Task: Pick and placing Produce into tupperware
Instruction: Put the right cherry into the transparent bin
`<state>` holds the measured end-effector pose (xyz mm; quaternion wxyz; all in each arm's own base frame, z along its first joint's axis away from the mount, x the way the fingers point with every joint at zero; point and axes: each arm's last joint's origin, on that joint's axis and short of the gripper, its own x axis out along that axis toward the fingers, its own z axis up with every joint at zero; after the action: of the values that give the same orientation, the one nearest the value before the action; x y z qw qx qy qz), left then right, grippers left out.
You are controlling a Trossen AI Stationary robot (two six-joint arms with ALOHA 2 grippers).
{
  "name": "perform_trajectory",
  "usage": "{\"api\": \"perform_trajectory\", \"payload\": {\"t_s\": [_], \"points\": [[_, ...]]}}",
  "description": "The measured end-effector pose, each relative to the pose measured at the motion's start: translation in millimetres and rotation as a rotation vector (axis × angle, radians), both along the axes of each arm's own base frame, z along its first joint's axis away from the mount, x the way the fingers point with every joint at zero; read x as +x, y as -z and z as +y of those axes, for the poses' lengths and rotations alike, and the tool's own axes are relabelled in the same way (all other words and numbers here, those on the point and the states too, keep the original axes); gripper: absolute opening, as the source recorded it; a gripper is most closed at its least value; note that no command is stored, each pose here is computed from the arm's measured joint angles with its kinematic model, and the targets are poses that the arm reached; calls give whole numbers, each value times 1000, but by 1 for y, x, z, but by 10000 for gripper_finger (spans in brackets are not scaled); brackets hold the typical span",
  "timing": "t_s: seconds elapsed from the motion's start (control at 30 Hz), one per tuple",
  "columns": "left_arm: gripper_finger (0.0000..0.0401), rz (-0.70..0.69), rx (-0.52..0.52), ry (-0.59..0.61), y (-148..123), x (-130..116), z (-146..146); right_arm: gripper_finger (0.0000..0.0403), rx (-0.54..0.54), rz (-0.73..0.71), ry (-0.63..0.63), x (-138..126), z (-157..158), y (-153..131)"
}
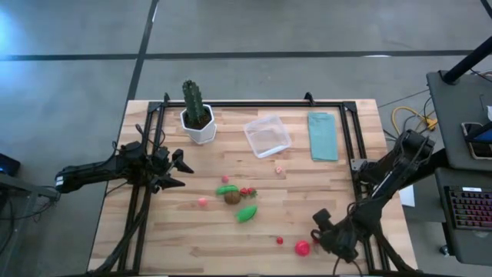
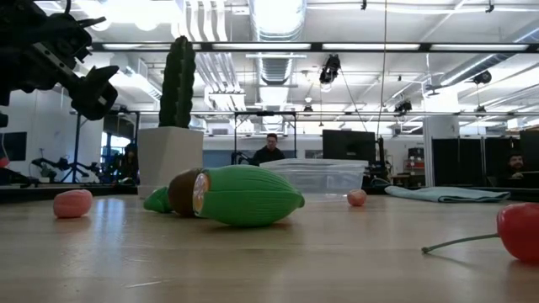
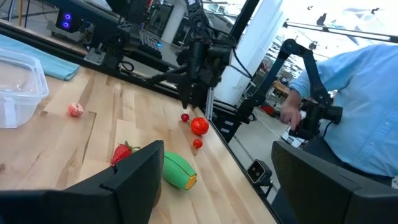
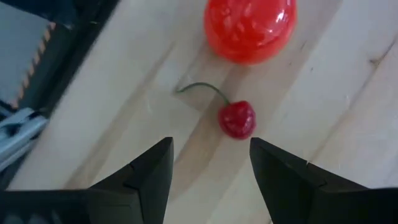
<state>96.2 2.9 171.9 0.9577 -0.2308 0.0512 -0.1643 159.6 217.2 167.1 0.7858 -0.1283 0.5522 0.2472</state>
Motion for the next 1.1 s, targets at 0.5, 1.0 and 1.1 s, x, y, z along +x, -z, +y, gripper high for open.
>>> {"api": "perform_trajectory", "payload": {"t_s": [0.5, 1.0, 1.1], "points": [[283, 0, 0, 0, 0, 0, 0, 206, -70, -23, 30, 8, 7, 24], [283, 0, 0, 0, 0, 0, 0, 153, -99, -37, 44, 11, 8, 33], [283, -1, 0, 0, 0, 0, 0, 129, -99, -42, 48, 12, 8, 33]]}}
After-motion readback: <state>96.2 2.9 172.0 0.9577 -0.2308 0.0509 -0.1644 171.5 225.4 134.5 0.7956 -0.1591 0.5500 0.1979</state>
